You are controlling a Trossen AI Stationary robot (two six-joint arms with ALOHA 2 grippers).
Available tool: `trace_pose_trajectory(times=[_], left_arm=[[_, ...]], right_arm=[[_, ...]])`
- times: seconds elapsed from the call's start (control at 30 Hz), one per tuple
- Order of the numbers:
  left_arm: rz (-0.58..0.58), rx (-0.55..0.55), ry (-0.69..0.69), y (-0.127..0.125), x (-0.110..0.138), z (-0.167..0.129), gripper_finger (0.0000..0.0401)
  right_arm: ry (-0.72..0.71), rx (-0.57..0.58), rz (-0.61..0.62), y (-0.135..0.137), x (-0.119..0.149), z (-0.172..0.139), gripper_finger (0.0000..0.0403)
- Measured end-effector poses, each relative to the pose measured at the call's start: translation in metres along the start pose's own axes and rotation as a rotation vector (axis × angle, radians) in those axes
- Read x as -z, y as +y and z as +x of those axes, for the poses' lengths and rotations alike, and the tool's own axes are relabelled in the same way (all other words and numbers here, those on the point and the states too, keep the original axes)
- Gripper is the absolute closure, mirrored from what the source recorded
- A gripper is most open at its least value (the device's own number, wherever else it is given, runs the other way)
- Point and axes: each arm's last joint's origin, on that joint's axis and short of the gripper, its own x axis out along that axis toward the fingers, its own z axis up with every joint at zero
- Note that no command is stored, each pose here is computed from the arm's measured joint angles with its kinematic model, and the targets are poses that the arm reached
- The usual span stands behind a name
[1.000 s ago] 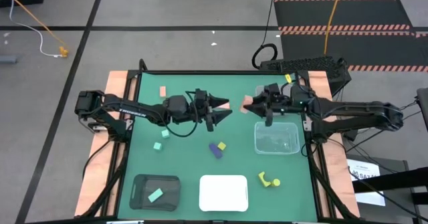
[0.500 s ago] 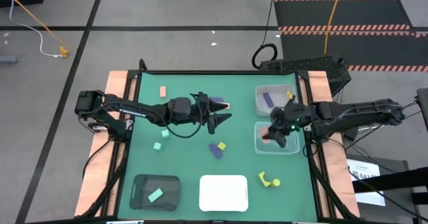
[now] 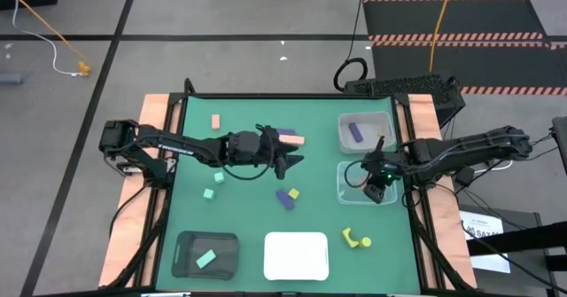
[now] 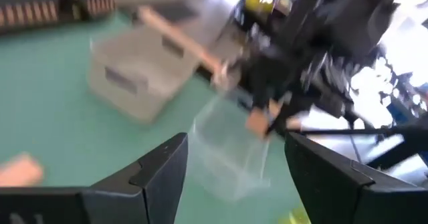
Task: Sort & place blocks by color
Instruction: Put the bottom light orange block into the transparent bin, then put the bottom light blue block into the black bin
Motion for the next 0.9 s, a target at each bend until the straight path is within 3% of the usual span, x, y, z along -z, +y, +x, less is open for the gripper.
trace_pose_trajectory(times=[0.17, 0.37, 0.67, 0.9], left_arm=[[-0.059, -0.058, 0.219, 0.010, 0.018, -0.002, 0.0158], [-0.155, -0.217, 0.465, 0.024, 0.039, -0.012, 0.0180], [-0.269, -0.515, 0.916, 0.042, 0.071, -0.047, 0.0218], [-0.266, -0.687, 1.112, 0.035, 0.088, -0.071, 0.0238]], right_arm=[[0.025, 0.021, -0.017, 0.000, -0.001, 0.005, 0.0208], [0.030, 0.023, -0.026, 0.001, -0.002, 0.006, 0.0165], [0.030, 0.022, -0.026, 0.001, -0.002, 0.006, 0.0134], [0.028, 0.023, -0.027, 0.001, -0.002, 0.006, 0.0131]])
